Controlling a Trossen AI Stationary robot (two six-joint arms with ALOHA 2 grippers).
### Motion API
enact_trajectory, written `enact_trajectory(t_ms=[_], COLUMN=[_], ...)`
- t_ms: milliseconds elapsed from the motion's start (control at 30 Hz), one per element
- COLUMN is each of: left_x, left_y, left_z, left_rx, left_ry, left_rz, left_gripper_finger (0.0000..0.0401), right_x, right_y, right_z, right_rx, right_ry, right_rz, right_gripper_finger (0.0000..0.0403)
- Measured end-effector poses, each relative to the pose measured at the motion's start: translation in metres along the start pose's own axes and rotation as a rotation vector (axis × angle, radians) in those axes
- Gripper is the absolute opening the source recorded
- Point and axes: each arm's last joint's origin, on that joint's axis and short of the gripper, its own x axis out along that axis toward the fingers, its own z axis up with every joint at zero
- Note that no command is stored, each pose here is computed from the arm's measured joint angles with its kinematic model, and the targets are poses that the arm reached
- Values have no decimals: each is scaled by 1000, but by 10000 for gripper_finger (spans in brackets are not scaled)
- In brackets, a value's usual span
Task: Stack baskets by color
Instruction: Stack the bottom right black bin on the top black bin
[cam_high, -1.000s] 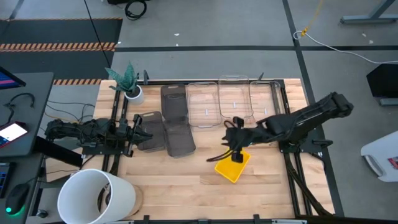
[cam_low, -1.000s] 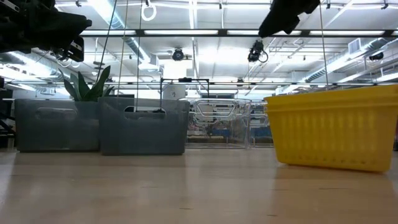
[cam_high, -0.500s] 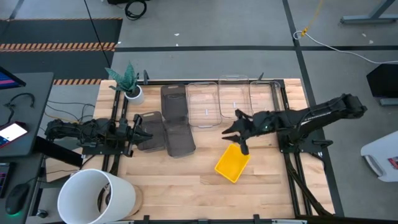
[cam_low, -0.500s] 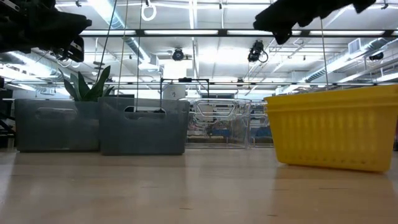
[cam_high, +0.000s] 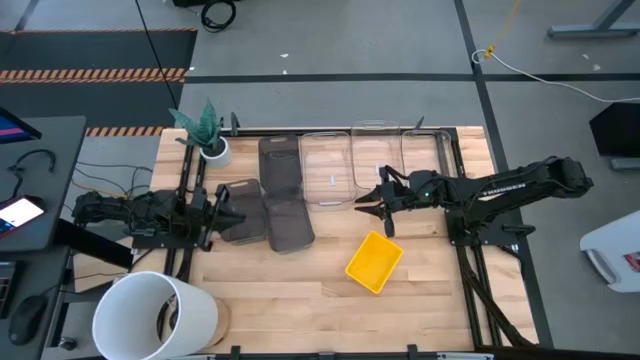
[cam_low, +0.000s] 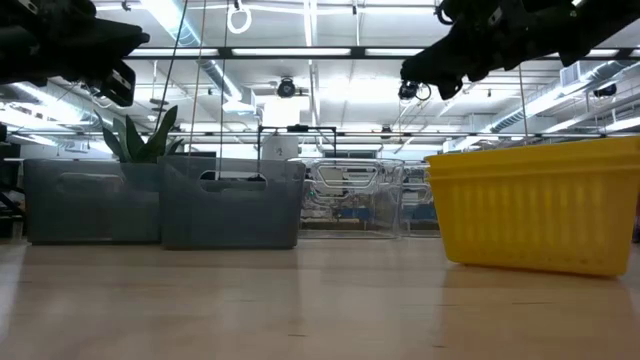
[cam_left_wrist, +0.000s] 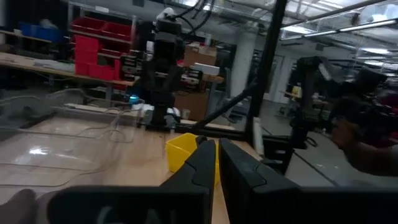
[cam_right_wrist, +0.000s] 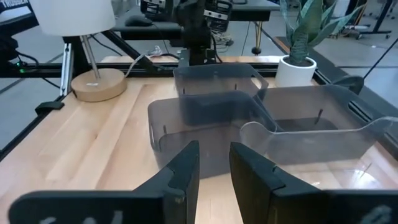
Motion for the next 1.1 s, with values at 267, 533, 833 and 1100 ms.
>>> enact_trajectory(t_ms=[267, 533, 833, 1100], left_x=[-2, 1, 21, 53], left_y=[12, 19, 23, 24], left_z=[-7, -16, -15, -3], left_rx=[-43, -167, -264, -218], left_ry=[11, 75, 340, 494], left_rz=[387, 463, 501, 537], left_gripper_finger=[19, 16, 15, 16], right_x=[2, 21, 11, -17], right_y=[2, 11, 1, -17], right_z=[0, -11, 29, 70], right_rx=[17, -7, -78, -126], right_ry=[-1, 12, -78, -120], right_rz=[8, 42, -2, -136], right_gripper_finger=[93, 92, 91, 88])
